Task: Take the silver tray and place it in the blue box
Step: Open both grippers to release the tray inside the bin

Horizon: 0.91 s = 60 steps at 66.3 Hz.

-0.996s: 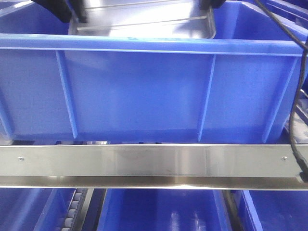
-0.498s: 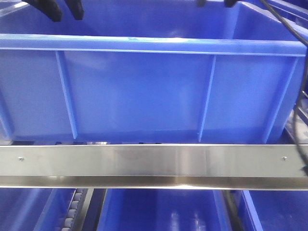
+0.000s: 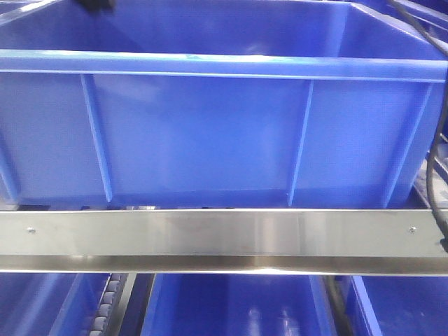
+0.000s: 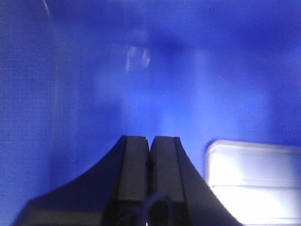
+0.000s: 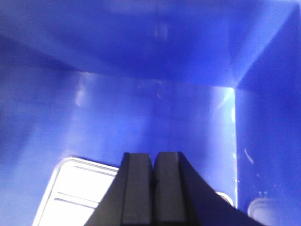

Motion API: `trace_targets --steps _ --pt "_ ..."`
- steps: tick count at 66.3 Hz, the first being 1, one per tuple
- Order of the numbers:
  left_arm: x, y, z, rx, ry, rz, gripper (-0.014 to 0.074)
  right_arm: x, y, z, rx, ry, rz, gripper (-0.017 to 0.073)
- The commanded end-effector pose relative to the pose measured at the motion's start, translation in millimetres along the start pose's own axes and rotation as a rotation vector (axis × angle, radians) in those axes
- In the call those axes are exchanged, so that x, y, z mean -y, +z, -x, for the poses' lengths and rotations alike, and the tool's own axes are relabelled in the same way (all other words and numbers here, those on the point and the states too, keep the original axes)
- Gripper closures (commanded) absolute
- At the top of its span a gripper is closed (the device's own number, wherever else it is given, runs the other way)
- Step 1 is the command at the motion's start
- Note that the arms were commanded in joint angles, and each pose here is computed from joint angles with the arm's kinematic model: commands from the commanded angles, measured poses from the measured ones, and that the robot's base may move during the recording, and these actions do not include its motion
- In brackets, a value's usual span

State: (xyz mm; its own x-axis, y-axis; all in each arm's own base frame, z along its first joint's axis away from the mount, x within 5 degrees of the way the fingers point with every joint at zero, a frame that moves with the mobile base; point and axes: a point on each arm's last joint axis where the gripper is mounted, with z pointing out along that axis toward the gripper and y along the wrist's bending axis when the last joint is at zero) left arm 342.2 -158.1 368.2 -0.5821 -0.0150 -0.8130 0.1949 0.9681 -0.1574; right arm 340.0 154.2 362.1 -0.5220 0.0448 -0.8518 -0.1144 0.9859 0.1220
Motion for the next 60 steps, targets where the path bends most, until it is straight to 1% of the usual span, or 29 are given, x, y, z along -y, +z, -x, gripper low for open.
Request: trace_targets --steps 1,8,9,14,18,21,27,31,36,41,45,51,60 --pt "1.8 -44.9 20.0 0.205 -0.007 -0.08 0.0695 3.1 -34.7 19.4 0.151 -0.028 0.062 0.0508" --pt "-3.2 -62.3 3.7 0.243 -0.01 -0.113 0.0696 6.6 -50.4 4.3 0.198 -0.049 0.128 0.0508" --pt "-4.4 -66.2 -0.5 0.253 -0.01 -0.122 0.0695 6.3 -53.3 2.8 0.216 -0.053 0.148 0.0508" --pt "-9.2 -82.1 -15.7 0.302 -0.007 -0.154 0.0696 8.7 -68.9 -9.4 0.279 -0.09 0.214 0.0508" --pt "-13.7 -95.3 -29.3 0.344 0.007 -0.174 0.0696 11.9 -81.7 -20.6 0.319 -0.125 0.253 0.0508" --pt "-17.6 -105.1 -40.7 0.37 0.022 -0.186 0.0696 16.1 -92.2 -31.2 0.34 -0.163 0.27 0.0508" --pt "-26.2 -125.0 -66.7 0.417 0.043 -0.208 0.0696 24.1 -111.1 -48.8 0.373 -0.218 0.288 0.0508" --pt "-30.9 -135.7 -80.8 0.441 0.045 -0.222 0.0696 29.8 -122.4 -58.4 0.388 -0.243 0.287 0.0508" --pt "-38.3 -151.4 -102.0 0.474 0.052 -0.236 0.0696 39.8 -138.8 -75.4 0.406 -0.29 0.275 0.0508" --pt "-46.4 -164.3 -123.7 0.491 0.065 -0.236 0.0696 50.1 -157.3 -89.7 0.433 -0.293 0.266 0.0508" --pt "-52.1 -174.1 -139.1 0.509 0.064 -0.24 0.0696 57.9 -168.1 -102.7 0.444 -0.29 0.257 0.0508" --pt "-60.6 -188.3 -161.7 0.548 0.06 -0.248 0.0697 72.5 -188.3 -123.1 0.476 -0.276 0.232 0.0508" --pt "-70.4 -205.3 -185.9 0.607 0.054 -0.255 0.0697 92.6 -213.3 -149.3 0.529 -0.246 0.183 0.0508"
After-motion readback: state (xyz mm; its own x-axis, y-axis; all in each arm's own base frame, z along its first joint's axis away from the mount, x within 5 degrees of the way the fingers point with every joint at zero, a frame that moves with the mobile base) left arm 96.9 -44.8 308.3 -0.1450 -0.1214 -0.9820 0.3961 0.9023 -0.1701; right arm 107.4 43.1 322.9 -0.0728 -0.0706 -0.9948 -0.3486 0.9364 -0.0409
